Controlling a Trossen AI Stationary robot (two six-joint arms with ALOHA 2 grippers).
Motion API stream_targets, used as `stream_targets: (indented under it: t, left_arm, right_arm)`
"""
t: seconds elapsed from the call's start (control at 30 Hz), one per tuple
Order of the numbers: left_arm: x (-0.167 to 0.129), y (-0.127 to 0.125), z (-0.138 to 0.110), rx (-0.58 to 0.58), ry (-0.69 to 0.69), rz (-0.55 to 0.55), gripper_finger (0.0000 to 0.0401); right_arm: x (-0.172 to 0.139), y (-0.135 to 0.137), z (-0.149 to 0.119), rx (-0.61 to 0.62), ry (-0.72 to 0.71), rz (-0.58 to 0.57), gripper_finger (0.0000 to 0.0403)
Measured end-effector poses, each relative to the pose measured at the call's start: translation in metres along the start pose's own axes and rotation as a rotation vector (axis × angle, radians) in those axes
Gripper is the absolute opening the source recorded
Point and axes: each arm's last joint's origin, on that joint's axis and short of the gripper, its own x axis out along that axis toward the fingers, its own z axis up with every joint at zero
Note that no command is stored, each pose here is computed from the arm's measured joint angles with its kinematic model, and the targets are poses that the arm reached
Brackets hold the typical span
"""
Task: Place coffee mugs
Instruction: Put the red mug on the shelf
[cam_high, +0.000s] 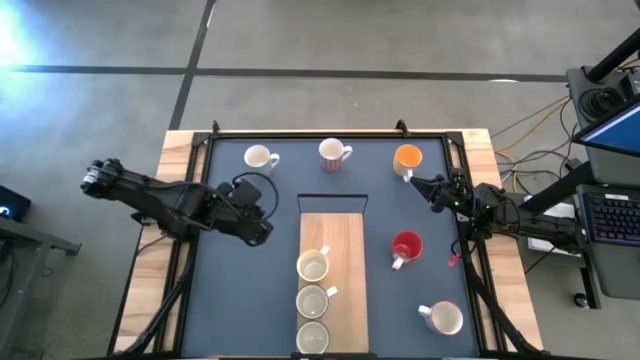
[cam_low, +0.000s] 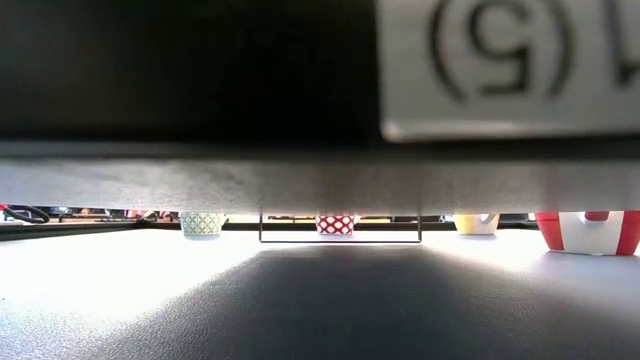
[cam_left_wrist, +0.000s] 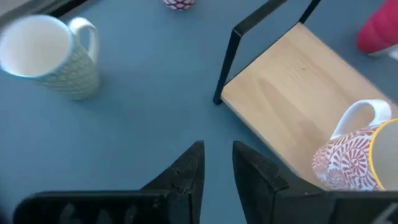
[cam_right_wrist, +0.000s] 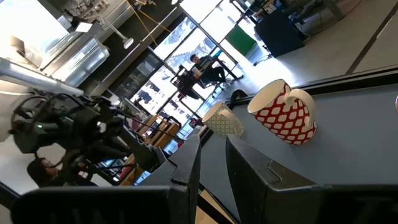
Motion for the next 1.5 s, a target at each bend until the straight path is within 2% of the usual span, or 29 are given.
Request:
stream_targets:
  t: [0.03,0.23,0.4,0.47,0.53,0.67,0.83,0.93,1.07,1.23,1.37,1.5]
  left_arm:
    - [0.003,0.002,-0.004,-0.009,-0.012,-0.021,0.0065]
    - [0.021,0.020,-0.024,-0.061,-0.068,-0.122,0.0065]
    - [0.028,0.033,-0.035,-0.101,-0.135,-0.225,0.0064]
    - [0.028,0.037,-0.038,-0.100,-0.177,-0.274,0.0061]
    - [0.028,0.039,-0.039,-0.083,-0.230,-0.335,0.0058]
    - [0.027,0.042,-0.040,0.013,-0.367,-0.438,0.0053]
    - [0.023,0.041,-0.037,0.099,-0.520,-0.537,0.0052]
    - [0.022,0.039,-0.038,0.199,-0.544,-0.580,0.0052]
    - [0.023,0.038,-0.040,0.321,-0.547,-0.597,0.0052]
    - [0.025,0.033,-0.037,0.322,-0.553,-0.560,0.0052]
    - [0.023,0.028,-0.032,0.275,-0.539,-0.571,0.0052]
    - [0.018,0.024,-0.027,0.272,-0.549,-0.576,0.0052]
  right_arm:
    - [0.000,0.000,0.000,-0.004,-0.001,0.000,0.0066]
    - [0.000,-0.001,0.001,-0.309,-0.032,-0.044,0.0066]
    - [0.000,-0.003,0.003,-0.688,-0.071,-0.155,0.0066]
    - [0.000,-0.004,0.003,-0.754,-0.070,-0.166,0.0066]
    - [0.000,-0.004,0.004,-0.717,-0.073,-0.164,0.0066]
    - [0.000,-0.004,0.004,-0.543,-0.087,-0.156,0.0066]
    - [0.000,-0.004,0.004,-0.397,-0.119,-0.176,0.0066]
    - [0.000,-0.002,0.007,-0.318,-0.150,-0.153,0.0066]
    - [0.000,-0.002,0.007,-0.302,-0.150,-0.153,0.0066]
    - [-0.001,-0.002,0.008,-0.310,-0.178,-0.170,0.0066]
    - [-0.001,-0.001,0.009,-0.278,-0.202,-0.179,0.0066]
    - [-0.001,-0.001,0.009,-0.143,-0.194,-0.140,0.0066]
